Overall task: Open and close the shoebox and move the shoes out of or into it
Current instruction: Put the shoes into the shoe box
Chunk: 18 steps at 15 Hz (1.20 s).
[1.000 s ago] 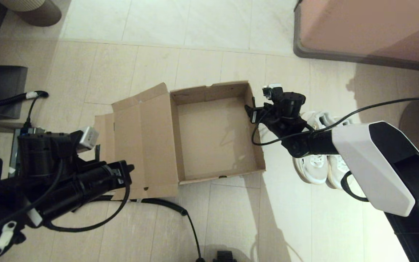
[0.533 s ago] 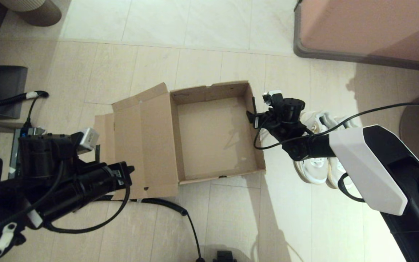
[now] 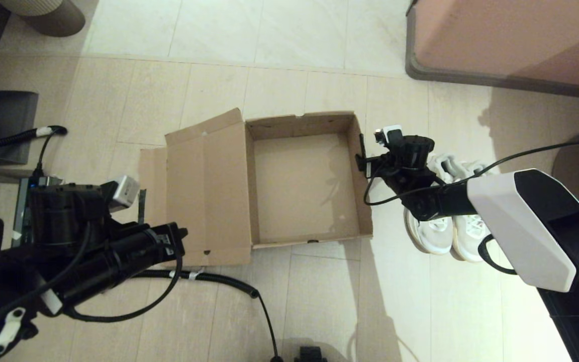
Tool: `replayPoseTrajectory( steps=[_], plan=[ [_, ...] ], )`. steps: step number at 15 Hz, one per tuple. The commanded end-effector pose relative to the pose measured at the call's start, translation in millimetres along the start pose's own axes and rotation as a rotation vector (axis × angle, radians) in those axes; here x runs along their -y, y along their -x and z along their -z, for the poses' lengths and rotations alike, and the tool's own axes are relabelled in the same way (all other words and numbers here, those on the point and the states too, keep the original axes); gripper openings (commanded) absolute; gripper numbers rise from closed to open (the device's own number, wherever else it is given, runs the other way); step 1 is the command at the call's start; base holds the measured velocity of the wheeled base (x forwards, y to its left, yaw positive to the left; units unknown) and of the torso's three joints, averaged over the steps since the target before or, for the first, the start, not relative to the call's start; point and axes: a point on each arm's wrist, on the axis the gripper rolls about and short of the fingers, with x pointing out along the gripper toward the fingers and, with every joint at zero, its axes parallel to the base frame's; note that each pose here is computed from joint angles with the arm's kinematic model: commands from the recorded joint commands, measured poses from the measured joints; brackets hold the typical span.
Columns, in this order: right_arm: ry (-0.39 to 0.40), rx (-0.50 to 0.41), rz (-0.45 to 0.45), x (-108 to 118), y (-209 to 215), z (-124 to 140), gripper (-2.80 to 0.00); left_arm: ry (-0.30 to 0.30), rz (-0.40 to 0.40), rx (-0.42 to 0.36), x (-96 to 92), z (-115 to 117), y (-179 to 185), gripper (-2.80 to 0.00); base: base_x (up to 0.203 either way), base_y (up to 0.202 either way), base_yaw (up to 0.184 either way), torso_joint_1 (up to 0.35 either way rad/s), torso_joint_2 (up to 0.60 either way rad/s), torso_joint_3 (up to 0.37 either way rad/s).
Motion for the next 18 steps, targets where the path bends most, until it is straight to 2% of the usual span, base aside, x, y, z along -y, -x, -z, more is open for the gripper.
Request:
replayPoseTrajectory(
  steps=[1, 4, 8, 11, 14, 18],
  plan=[
    [0.004, -0.014, 0.003, 3.4, 6.2, -2.7, 0.0, 0.0, 0.009, 0.0, 2.7, 0.5, -0.8, -2.8, 0.0, 0.0, 0.0, 0.0, 0.0, 0.0],
    [0.013, -0.075, 0.008, 13.3, 26.2, -3.7, 0.0, 0.005, 0.029, -0.004, 10.5, 2.2, -0.8, -2.8, 0.0, 0.0, 0.0, 0.0, 0.0, 0.0],
    [0.016, -0.111, 0.006, 20.3, 52.8, -7.9, 0.0, 0.017, 0.032, -0.003, 21.3, 5.6, 0.7, -2.8, 0.0, 0.0, 0.0, 0.0, 0.0, 0.0],
    [0.0, -0.06, 0.003, 23.6, 57.6, -19.6, 0.0, 0.02, 0.032, 0.004, 21.7, 3.8, 1.5, -2.8, 0.0, 0.0, 0.0, 0.0, 0.0, 0.0],
    [-0.024, -0.003, -0.043, 22.7, 70.0, -45.7, 0.0, 0.033, 0.0, 0.024, 21.3, 1.8, 2.7, -2.8, 0.0, 0.0, 0.0, 0.0, 0.0, 0.0],
    [-0.043, 0.009, -0.029, 37.0, 102.1, -71.1, 0.0, 0.06, 0.001, 0.032, 20.2, 1.6, 9.2, -2.8, 0.0, 0.0, 0.0, 0.0, 0.0, 0.0]
  ],
)
